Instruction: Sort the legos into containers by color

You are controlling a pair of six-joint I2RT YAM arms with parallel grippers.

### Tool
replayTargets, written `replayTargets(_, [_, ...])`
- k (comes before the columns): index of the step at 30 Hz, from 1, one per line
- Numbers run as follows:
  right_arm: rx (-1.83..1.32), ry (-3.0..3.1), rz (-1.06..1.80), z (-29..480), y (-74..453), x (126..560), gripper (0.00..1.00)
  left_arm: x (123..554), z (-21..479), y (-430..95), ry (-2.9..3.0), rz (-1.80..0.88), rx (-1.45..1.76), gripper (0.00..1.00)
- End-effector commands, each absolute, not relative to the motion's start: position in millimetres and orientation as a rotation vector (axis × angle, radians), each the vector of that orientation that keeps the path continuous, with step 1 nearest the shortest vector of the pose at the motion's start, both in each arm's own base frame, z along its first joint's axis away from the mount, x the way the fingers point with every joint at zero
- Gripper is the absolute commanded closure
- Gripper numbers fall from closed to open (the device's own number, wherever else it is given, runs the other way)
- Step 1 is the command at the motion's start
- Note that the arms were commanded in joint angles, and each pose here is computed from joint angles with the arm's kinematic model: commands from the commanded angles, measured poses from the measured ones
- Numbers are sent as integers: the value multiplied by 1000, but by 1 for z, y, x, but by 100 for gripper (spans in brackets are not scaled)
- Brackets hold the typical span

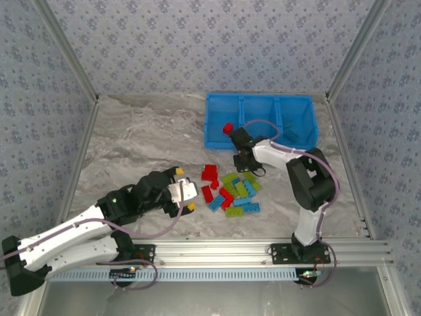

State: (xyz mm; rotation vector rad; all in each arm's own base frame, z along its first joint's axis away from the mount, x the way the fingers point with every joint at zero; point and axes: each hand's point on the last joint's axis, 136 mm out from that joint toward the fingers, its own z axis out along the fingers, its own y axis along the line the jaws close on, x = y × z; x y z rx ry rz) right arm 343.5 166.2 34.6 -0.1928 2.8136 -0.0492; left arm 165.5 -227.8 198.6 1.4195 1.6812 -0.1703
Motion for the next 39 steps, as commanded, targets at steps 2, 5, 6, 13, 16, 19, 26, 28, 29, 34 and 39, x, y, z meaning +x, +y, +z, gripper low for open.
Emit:
replayTargets(2, [-87,2622,-67,107,148,356,73,166,202,-226,1662,-155,1417,1])
replayTargets(5, [-1,2471,-67,159,134,380,73,167,203,-225,1660,-147,1411,1])
replayTargets(6, [29,2440,-70,170,128,390,74,168,204,-225,1659,-143,1407,1])
replayTargets(13, [125,2419,-39,171,105,485,72,170,206,-221,1664,-124,1386,1])
replayTargets(16, [143,2455,-27,158,106,513,67,172,207,-219,1666,-108,1373,1])
replayTargets(19, [136,2449,-5,161,110,531,57,176,209,-217,1670,-88,1352,1])
replayTargets(26, [142,2449,10,193,107,515,53,196,228,-215,1785,-168,1102,1])
replayTargets(28, [144,2454,80,206,112,498,53,205,243,-217,1859,-246,957,1])
replayTargets(29, [136,2471,120,209,116,485,52,211,249,-218,1914,-288,862,1])
replayTargets(34, [28,2485,353,248,144,389,38,241,249,-238,2174,-393,451,8])
replayTargets(39, [-147,2472,553,260,175,282,19,273,197,-269,2436,-401,155,12])
